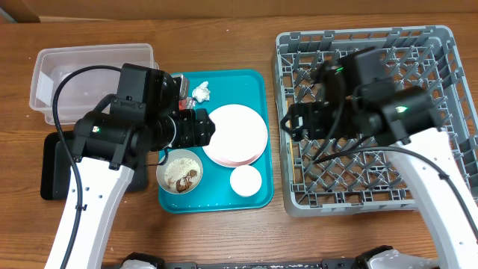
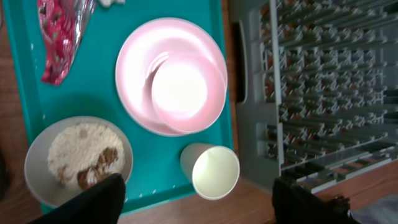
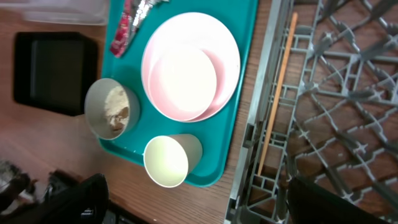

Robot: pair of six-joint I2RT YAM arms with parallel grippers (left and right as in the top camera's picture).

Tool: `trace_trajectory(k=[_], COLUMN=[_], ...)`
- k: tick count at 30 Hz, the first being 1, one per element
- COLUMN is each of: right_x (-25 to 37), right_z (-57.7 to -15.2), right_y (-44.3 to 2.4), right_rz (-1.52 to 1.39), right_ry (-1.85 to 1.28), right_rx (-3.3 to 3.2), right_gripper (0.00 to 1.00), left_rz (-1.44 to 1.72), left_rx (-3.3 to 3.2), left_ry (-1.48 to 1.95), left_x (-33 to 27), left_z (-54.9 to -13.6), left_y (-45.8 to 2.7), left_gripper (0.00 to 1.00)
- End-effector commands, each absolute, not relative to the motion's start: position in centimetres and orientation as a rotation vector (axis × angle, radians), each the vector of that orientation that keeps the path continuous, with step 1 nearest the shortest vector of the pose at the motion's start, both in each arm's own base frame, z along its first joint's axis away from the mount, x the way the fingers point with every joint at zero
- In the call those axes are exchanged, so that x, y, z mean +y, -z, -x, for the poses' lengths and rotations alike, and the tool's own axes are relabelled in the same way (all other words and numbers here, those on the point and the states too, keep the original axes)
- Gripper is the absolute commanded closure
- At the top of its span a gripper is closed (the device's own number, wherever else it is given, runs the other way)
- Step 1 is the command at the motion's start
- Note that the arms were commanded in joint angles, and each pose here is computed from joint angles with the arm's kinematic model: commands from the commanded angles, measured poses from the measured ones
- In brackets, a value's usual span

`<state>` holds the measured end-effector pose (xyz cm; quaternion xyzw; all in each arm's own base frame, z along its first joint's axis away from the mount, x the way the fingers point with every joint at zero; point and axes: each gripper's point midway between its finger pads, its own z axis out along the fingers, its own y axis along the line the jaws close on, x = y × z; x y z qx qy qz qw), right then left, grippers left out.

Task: Sort waste into correct bins and load items into the dishwasher
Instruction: 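Reach the left gripper to the white paper cup and grasp it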

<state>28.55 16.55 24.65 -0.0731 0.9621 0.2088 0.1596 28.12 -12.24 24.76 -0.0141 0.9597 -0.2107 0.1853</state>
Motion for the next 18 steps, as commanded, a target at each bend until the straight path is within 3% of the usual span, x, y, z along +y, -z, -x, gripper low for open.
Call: trace_trajectory(k=[1,6,14,18], right_x=[13.9,11.2,8.8,8.5], right_z=[-30.5,-32.9,-34.1,-33.8], right_y=[-24.9,-25.6,-26.2,-26.0], right_rz=[-0.121,-0.4,-0.518,-0.522], right_ry=[-0.416,-0.44,-0.562,-0.551], right_rx=[2.716,2.635,2.593,2.611], right_gripper=[0.07,0.06,0.02,0.0], left_rz=[-0.006,-0.188,-0.521,-0.7], left_rx=[2.754,2.836,2.981,3.047], left_ry=[0.503,0.37,0.144,0.068], left_x=[-12.6,-15.4,-19.4,-20.7], left_z=[-27.2,-26.0,-24.3,-23.4], left_y=[-24.0,-20.7,-13.8,-10.5], left_gripper=[0.28,0.25,0.28,0.39])
